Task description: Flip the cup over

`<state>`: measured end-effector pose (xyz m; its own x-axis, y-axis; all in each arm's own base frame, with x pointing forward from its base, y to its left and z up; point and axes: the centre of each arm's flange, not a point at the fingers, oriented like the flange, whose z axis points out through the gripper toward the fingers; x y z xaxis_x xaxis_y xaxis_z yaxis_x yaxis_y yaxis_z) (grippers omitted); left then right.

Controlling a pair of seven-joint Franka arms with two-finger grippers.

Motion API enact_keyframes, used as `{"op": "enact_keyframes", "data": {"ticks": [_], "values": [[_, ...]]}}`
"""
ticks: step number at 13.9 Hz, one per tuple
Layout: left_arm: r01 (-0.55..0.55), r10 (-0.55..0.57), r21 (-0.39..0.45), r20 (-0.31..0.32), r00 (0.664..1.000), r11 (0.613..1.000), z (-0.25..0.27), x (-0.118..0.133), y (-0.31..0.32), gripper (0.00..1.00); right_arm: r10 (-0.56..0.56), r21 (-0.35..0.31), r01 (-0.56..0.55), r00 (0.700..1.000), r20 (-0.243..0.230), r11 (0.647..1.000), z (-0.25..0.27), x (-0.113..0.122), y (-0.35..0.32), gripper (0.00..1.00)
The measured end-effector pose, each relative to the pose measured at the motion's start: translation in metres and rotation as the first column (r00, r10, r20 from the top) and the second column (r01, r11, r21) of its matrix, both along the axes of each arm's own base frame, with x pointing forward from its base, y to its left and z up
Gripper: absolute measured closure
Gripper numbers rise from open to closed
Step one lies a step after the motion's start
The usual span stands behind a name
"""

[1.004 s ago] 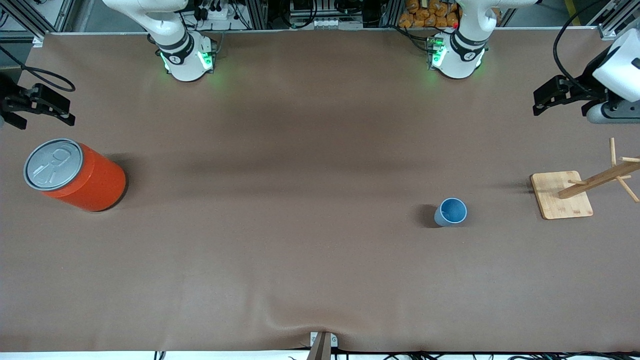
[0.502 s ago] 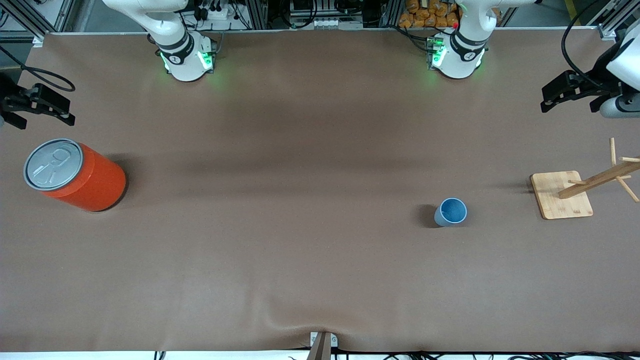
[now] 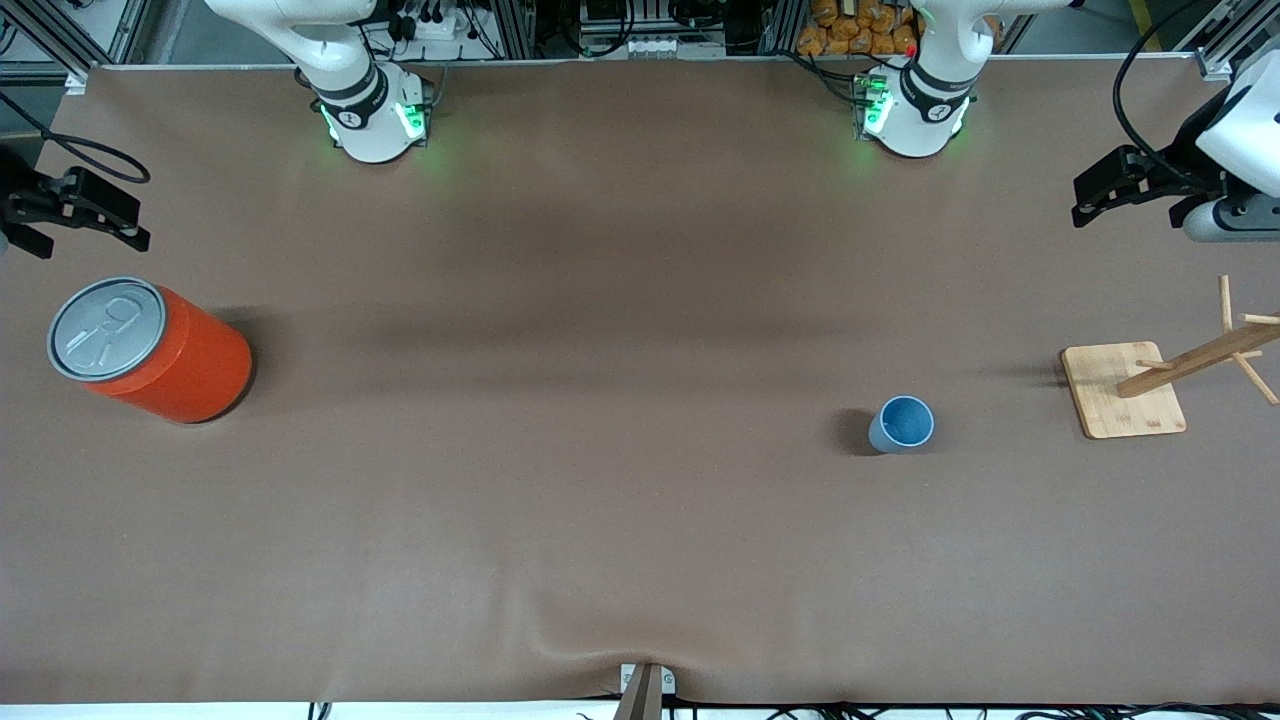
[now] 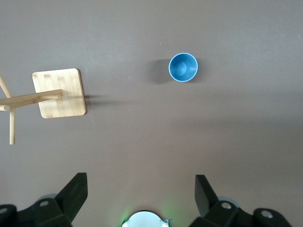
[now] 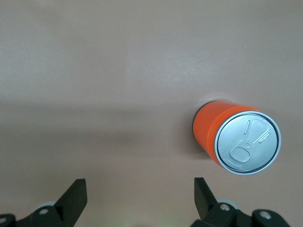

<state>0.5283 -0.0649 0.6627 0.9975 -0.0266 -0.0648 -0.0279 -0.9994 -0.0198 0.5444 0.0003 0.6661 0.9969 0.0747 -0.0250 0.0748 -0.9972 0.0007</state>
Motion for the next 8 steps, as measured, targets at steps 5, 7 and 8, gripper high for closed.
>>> {"op": "enact_keyframes", "data": {"ticks": [5, 7, 8], "values": [[0.002, -0.002, 0.000, -0.001, 1.000, 1.000, -0.0004, -0.0001, -0.0008, 0.00, 0.000, 0.000, 0.000, 1.000, -0.002, 1.000, -0.0002, -0.0002, -0.0003, 0.00], [0.002, -0.002, 0.000, -0.001, 1.000, 1.000, -0.0004, -0.0001, -0.0011, 0.00, -0.001, 0.000, 0.001, 1.000, -0.003, 1.000, -0.0002, -0.0003, -0.0005, 0.00], [0.003, -0.003, 0.000, -0.001, 1.000, 1.000, -0.0005, -0.0002, -0.0014, 0.00, -0.001, 0.000, 0.001, 1.000, -0.003, 1.000, -0.0003, -0.0003, -0.0005, 0.00]]}}
